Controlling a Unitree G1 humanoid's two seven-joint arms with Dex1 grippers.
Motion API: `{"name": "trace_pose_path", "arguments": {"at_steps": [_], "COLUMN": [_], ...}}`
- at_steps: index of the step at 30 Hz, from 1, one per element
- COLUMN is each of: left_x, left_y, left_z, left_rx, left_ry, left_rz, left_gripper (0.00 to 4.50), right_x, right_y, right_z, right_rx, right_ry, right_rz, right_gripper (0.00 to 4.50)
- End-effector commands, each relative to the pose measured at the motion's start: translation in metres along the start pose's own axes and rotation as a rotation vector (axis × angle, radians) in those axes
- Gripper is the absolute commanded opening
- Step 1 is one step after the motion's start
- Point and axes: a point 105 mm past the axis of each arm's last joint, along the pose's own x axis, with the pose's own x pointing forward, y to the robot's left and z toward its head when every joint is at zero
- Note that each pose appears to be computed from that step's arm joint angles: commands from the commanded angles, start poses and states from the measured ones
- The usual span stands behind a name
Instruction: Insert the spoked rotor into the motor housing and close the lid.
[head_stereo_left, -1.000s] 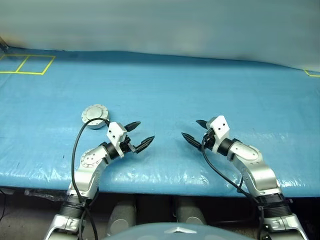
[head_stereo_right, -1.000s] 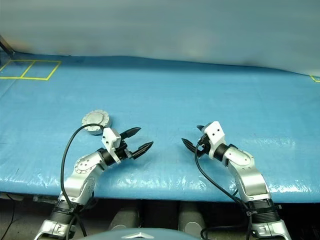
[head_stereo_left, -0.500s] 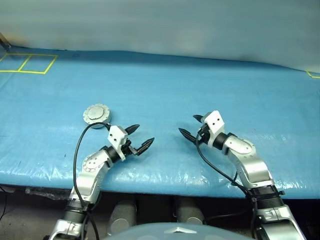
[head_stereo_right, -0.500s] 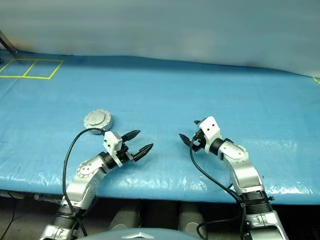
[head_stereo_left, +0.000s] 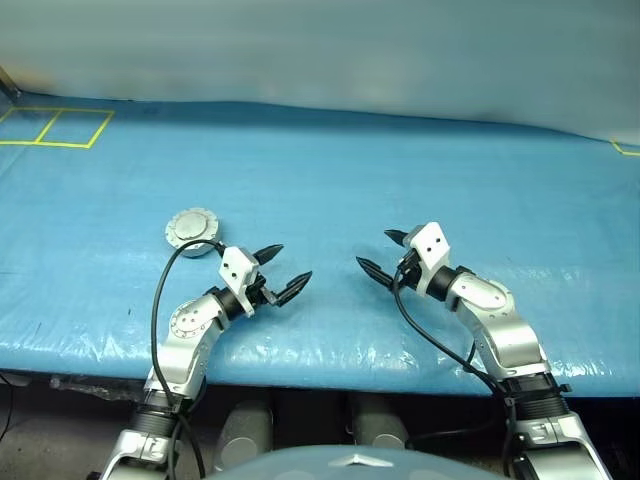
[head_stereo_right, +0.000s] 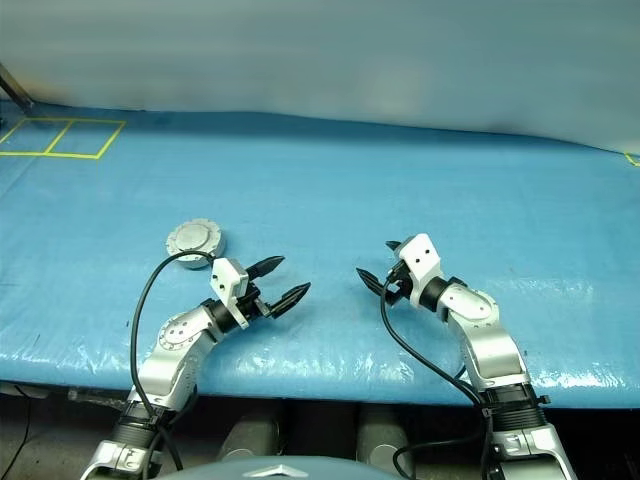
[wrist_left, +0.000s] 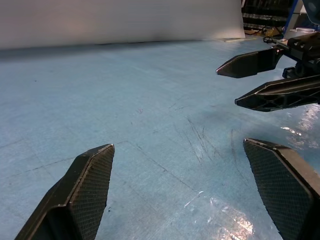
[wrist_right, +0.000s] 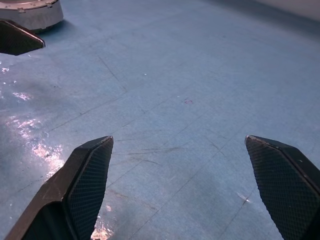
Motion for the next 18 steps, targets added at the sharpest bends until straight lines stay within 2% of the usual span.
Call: {"name": "trace_pose_path", "arguments": {"at_steps": [1,18], "left_x": [0.0036,0.0076], "left_y": [-0.0019,-0.0029], "left_z": [0.0088,0.0083], "left_rx": [0.034,0.056], "left_ry": [-0.035,-0.029], "left_rz": [-0.017,-0.016], "left_gripper": [4.5,4.5], "right_x": [-0.0004,0.0051], "right_y": [-0.0005,0.0002], "right_z": [0.0178,0.0189], "right_rx": [-0.05,-0.057], "right_ry": [-0.059,-0.063], "right_rz": [-0.001,0.016], "right_gripper": [4.46,4.46]}}
